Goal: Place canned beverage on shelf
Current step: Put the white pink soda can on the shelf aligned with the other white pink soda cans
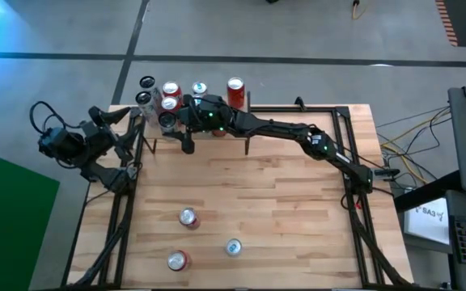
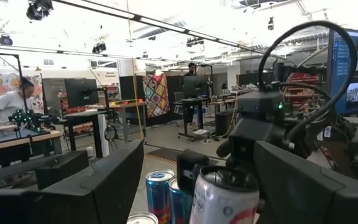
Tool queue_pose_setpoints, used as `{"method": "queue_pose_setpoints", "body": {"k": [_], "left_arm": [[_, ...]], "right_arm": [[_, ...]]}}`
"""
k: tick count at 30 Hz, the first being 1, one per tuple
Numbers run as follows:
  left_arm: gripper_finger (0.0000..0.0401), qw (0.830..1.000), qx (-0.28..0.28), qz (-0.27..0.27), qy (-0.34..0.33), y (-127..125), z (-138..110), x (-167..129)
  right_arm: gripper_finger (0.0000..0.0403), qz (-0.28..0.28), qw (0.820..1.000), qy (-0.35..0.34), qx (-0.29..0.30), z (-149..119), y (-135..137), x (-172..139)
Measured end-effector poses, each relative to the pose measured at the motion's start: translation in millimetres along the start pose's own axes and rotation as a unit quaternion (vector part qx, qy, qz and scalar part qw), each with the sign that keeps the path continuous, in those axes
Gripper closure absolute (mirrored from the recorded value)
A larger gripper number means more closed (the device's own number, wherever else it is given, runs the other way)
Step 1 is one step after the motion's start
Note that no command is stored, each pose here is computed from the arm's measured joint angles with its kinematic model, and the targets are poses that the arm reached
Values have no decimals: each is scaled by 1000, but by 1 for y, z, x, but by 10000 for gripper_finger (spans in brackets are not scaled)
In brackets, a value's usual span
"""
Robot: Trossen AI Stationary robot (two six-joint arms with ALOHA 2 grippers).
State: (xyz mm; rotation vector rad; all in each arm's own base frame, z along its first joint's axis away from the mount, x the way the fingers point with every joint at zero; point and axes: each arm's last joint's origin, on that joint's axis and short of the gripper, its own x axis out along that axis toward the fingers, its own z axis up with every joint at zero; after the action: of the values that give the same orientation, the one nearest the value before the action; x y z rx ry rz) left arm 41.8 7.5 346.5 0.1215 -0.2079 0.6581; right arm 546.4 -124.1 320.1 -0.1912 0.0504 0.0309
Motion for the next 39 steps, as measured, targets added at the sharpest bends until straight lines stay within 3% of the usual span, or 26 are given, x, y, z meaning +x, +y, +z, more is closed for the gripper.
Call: {"method": "queue_pose_setpoints", "body": {"k": [14,39], "left_arm": [[111,1000,1,-1,1,-1,-2,0],[111,1000,-3,-6,8,-4,-4,1]], "right_arm": [[169,-5,1000,12,23,-2,-2,-1],[169,-24,999,27,15,-3,-3,-2]]}}
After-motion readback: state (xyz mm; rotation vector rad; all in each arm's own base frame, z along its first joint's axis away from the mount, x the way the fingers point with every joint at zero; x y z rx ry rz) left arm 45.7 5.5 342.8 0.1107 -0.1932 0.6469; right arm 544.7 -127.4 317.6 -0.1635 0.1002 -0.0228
